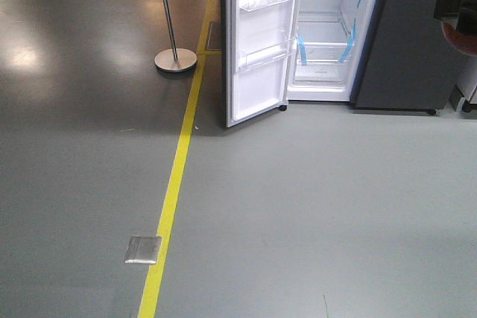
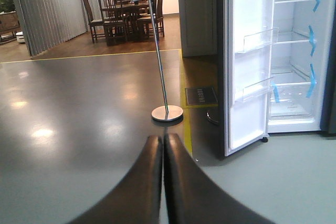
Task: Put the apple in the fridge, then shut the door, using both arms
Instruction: 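Drive toward the open white refrigerator carrying the apple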
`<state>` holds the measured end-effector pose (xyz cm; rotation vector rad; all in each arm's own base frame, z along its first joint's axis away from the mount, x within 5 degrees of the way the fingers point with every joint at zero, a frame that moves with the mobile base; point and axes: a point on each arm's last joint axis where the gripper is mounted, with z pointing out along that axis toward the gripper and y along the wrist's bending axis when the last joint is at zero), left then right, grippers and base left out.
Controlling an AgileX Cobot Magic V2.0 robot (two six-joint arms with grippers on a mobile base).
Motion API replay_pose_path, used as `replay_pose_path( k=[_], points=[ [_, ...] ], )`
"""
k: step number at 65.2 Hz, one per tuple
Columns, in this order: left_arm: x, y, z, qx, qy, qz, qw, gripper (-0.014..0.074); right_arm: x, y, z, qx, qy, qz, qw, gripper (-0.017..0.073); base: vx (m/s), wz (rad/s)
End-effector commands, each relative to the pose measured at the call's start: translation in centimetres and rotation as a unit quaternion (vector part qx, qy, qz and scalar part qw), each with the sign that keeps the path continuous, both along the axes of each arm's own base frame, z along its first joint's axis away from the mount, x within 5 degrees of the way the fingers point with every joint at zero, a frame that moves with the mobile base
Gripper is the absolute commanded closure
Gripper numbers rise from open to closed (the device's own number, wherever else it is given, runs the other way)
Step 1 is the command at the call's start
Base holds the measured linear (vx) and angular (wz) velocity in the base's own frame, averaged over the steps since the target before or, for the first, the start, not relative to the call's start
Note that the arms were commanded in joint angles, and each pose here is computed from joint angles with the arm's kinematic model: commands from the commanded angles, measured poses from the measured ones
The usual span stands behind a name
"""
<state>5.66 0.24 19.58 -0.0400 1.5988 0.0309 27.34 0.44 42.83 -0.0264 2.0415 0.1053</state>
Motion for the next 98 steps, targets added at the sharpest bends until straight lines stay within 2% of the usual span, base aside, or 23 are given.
replay_pose_path(
  k=[1,98],
  points=[
    [-0.06,0.01,0.26,-0.002,-0.039,0.000,0.999,0.0601,-0.74,-0.11,2.57,-0.001,-0.072,-0.005,0.997,0.0331,0.25,-0.02],
    [-0.06,0.01,0.26,-0.002,-0.039,0.000,0.999,0.0601,-0.73,-0.12,2.59,-0.001,-0.073,-0.006,0.997,0.0331,0.21,-0.03]
  ],
)
